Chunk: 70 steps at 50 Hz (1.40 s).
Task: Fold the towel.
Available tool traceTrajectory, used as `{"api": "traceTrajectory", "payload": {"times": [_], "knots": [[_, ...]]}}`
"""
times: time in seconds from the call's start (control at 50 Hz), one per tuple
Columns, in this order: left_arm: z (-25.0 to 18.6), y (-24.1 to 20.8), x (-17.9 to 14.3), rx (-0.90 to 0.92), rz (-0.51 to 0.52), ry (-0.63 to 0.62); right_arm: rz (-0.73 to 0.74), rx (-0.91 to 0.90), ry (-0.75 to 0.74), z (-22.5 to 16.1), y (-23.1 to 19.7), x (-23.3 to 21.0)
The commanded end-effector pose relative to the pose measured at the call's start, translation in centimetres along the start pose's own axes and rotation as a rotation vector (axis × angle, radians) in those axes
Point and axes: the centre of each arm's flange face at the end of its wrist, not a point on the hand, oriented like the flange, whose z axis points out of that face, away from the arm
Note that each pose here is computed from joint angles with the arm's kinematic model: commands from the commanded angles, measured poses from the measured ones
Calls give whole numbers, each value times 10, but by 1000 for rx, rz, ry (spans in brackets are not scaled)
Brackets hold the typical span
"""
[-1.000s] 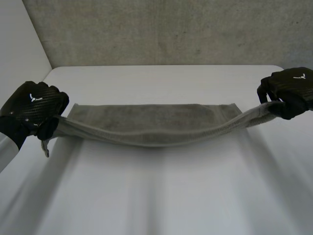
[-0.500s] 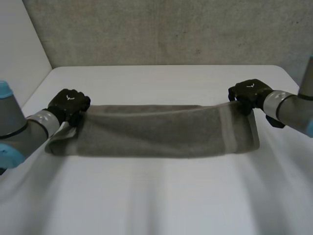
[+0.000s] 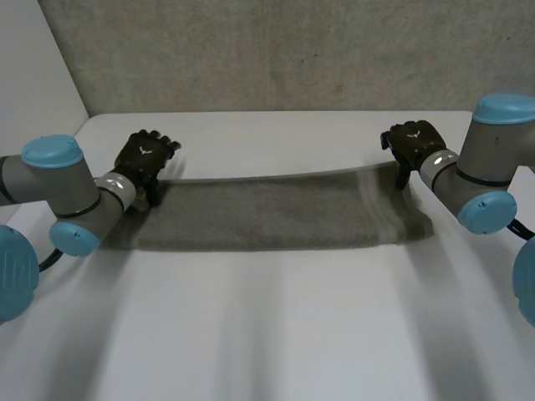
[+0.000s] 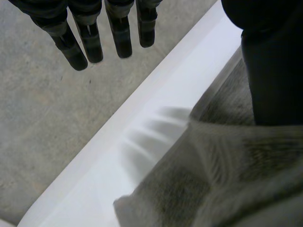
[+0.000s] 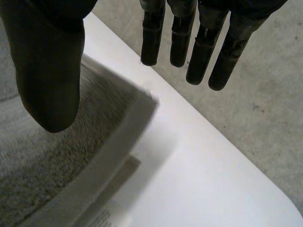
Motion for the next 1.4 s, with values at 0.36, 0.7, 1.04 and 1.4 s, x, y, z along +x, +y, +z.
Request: {"api": "traceTrajectory", "payload": {"times": [0.36,0.7,1.04,1.4], "knots": [[-101,-75,-23,6,-17,-40,-126,-38,-57,-134,-27,-27],[-160,-53,0,-22,-38,-63,-133,-105,-65,-102,39,-34],[-159,-49,0,-16,-103,-71,-113,-143,75,-90,47,16],[-158,-47,-11,-17,-105,-101,-206,-212,305,-112,38,140]]}}
